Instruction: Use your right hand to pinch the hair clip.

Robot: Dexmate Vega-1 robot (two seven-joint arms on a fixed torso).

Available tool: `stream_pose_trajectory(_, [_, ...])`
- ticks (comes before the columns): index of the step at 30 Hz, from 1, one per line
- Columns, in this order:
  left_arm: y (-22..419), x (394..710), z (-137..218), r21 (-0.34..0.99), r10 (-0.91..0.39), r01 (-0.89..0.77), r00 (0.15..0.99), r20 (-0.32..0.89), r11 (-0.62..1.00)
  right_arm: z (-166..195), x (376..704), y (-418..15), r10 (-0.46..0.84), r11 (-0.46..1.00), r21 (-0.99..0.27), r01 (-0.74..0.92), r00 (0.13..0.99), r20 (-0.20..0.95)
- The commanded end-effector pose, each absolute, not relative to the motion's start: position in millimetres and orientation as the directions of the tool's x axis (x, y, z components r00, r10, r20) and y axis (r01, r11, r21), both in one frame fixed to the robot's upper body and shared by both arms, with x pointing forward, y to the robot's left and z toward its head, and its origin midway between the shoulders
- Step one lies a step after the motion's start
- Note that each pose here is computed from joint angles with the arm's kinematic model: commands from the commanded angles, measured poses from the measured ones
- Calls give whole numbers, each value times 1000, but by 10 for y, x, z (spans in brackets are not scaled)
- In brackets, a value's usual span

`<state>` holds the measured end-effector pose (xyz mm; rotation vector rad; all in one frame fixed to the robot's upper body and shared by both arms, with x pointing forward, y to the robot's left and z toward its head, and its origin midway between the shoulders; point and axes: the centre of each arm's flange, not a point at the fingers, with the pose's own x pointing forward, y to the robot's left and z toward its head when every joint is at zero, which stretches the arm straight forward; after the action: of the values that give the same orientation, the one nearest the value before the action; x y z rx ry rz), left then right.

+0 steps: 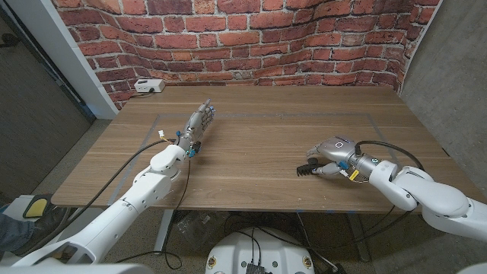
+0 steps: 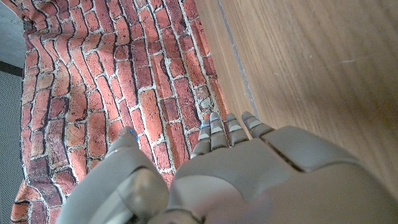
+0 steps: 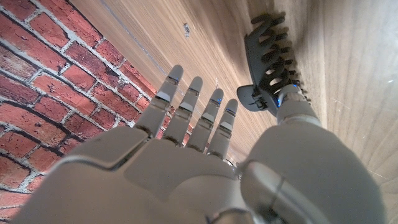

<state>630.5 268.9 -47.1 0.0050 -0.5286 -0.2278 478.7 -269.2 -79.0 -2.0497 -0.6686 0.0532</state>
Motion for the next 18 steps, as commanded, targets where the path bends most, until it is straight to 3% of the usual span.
stream_pose_trajectory(1, [2728,6309,-459,63,-217,215,837,503,975,-671,4780,-2692,476,-450,-801,394,865,158])
stream_pose_trajectory(18, [2786,6357,-419,63,-216,214,838,501,975,-559,4801,-2666,451,-490,-823,288,892,43])
